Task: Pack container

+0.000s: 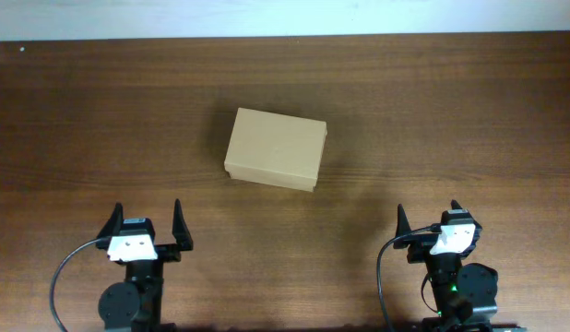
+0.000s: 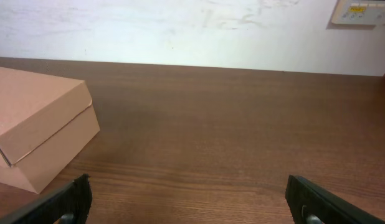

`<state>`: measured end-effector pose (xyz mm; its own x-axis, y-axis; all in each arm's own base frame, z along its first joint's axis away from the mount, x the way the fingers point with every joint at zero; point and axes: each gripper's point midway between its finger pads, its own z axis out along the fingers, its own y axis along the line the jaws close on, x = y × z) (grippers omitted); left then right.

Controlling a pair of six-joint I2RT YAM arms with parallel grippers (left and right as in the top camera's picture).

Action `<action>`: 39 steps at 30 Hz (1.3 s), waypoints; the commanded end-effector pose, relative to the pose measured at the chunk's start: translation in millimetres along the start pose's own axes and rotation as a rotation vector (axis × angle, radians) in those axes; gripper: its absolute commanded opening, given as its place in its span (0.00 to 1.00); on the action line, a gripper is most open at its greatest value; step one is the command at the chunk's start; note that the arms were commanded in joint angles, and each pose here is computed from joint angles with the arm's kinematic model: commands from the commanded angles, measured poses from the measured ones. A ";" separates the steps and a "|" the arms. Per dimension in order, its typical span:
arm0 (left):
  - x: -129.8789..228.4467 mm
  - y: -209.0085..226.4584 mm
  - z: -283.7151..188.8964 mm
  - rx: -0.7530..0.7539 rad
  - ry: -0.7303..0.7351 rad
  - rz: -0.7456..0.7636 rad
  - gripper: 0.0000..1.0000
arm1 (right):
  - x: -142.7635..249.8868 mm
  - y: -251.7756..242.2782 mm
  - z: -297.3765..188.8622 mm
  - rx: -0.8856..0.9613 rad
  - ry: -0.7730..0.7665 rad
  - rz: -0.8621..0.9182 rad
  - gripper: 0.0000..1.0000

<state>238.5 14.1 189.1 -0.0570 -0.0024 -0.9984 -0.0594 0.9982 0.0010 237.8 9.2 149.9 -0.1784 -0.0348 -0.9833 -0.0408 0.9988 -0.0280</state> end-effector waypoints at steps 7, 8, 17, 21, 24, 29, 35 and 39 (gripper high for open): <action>34.7 0.1 4.8 -0.002 0.074 0.016 1.00 | 1.6 -1.6 0.1 0.006 -0.001 0.010 0.99; 32.7 0.0 5.5 -0.001 0.060 0.016 1.00 | 1.6 -1.6 0.1 0.006 -0.001 0.010 0.99; 33.4 -0.1 5.7 -0.001 0.061 0.016 1.00 | 1.6 -1.6 0.1 0.006 -0.001 0.011 0.99; 33.5 -0.1 5.7 -0.001 0.061 0.016 1.00 | 1.6 -1.6 0.1 0.006 -0.001 0.011 0.99; 33.6 -0.1 5.7 -0.001 0.062 0.016 1.00 | 1.6 -1.6 0.1 0.006 -0.001 0.010 0.99; 33.7 -0.1 5.7 -0.001 0.062 0.016 1.00 | 1.6 -1.6 0.1 0.006 -0.001 0.011 0.99; 33.6 -0.1 5.7 -0.001 0.062 0.016 1.00 | 1.6 -1.6 0.1 0.006 -0.001 0.011 0.99; 33.6 -0.1 5.7 -0.001 0.062 0.016 1.00 | 1.6 -1.6 0.1 0.006 -0.001 0.011 0.99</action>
<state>242.1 14.3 155.9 -0.1256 -0.0064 -0.9921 -0.0590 0.9983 0.0011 237.8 9.2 149.9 -0.1784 -0.0352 -0.9833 -0.0405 0.9988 -0.0284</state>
